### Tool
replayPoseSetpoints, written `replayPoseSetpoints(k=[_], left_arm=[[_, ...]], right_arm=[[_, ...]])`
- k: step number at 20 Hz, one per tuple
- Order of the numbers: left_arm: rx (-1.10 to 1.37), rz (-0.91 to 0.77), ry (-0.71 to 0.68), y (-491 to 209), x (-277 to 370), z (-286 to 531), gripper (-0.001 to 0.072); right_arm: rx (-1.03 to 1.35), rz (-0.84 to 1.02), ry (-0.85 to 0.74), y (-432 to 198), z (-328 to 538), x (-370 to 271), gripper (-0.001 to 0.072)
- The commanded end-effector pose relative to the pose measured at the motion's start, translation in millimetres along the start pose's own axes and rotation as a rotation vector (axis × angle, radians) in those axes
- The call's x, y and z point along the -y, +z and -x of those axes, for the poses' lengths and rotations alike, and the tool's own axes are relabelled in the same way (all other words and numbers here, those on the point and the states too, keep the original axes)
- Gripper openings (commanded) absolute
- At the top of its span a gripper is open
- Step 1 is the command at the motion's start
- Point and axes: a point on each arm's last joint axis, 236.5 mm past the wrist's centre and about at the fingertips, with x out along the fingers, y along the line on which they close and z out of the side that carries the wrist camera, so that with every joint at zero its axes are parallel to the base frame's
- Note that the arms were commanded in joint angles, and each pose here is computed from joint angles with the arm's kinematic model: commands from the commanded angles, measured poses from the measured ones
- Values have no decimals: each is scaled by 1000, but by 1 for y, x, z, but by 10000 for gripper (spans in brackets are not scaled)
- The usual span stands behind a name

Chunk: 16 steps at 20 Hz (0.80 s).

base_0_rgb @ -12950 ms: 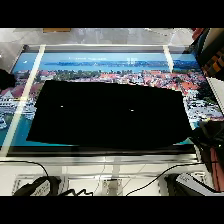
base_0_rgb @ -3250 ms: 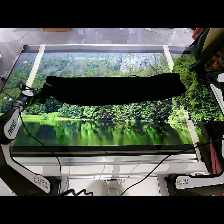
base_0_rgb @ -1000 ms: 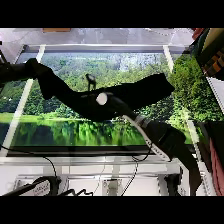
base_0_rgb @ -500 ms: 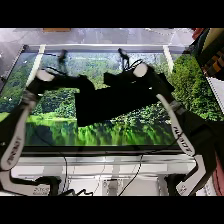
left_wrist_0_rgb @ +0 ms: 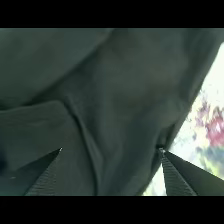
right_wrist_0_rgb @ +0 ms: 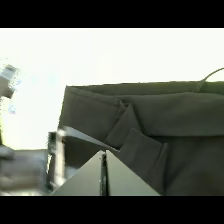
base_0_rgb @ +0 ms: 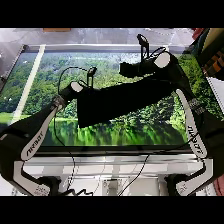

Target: Fold the clothes and pants, and hang the long-sleeved shirts on hangers.

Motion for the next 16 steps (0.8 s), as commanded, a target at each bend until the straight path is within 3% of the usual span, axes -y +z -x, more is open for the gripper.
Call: replayPoseSetpoints(k=[1,2,3,8,16], left_arm=[[75,31,36,31,-29,40,651],[79,39,53,36,-43,60,570],[65,33,85,36,-60,78,554],[-140,74,262,-19,-159,142,553],[-208,286,189,-113,-181,110,553]], right_arm=[[5,51,-61,2,4,15,20],[1,97,-96,2,4,24,20],[-9,146,-133,1,5,32,19],[-18,295,-256,7,17,65,20],[35,224,-324,28,60,110,20]])
